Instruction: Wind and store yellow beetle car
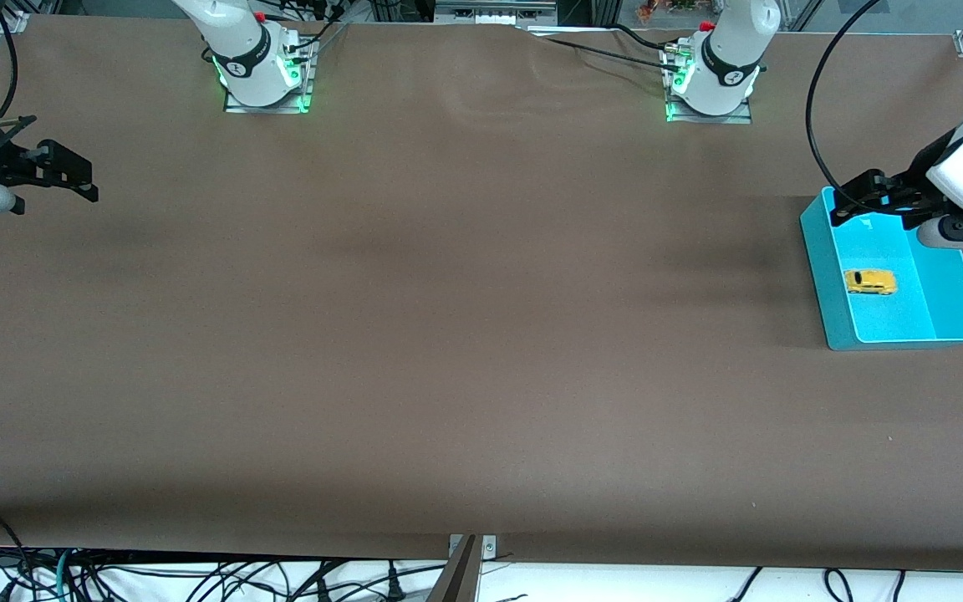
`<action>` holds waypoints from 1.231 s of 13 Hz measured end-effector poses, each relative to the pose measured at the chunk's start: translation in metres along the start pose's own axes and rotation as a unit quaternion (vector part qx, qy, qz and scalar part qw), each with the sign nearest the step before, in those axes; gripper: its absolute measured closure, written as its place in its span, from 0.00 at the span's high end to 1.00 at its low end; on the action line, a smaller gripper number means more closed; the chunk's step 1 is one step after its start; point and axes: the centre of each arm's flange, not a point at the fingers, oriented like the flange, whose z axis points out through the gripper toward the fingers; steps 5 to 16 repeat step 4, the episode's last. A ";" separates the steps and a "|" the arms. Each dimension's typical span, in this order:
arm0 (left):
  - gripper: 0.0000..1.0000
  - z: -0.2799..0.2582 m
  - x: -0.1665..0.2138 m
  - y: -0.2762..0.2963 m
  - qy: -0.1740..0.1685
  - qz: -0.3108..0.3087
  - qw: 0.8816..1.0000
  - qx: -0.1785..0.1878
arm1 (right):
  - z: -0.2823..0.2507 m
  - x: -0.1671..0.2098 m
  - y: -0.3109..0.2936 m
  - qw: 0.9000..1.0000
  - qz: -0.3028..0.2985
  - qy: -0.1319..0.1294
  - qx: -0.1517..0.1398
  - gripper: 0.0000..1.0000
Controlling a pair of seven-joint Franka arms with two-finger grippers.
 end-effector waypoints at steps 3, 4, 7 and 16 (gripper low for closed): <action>1.00 0.002 -0.002 -0.002 -0.009 -0.002 1.000 0.000 | 0.000 0.000 0.000 1.000 0.000 0.000 0.000 1.00; 1.00 0.003 -0.002 -0.002 -0.013 -0.002 1.000 0.000 | 0.000 0.000 0.000 1.000 0.000 -0.002 0.000 1.00; 1.00 0.003 -0.002 -0.002 -0.013 -0.002 1.000 0.000 | 0.000 0.000 0.000 1.000 0.000 -0.002 0.000 1.00; 1.00 0.003 -0.002 -0.002 -0.013 -0.002 1.000 0.000 | 0.000 0.000 0.000 1.000 0.000 -0.002 0.000 1.00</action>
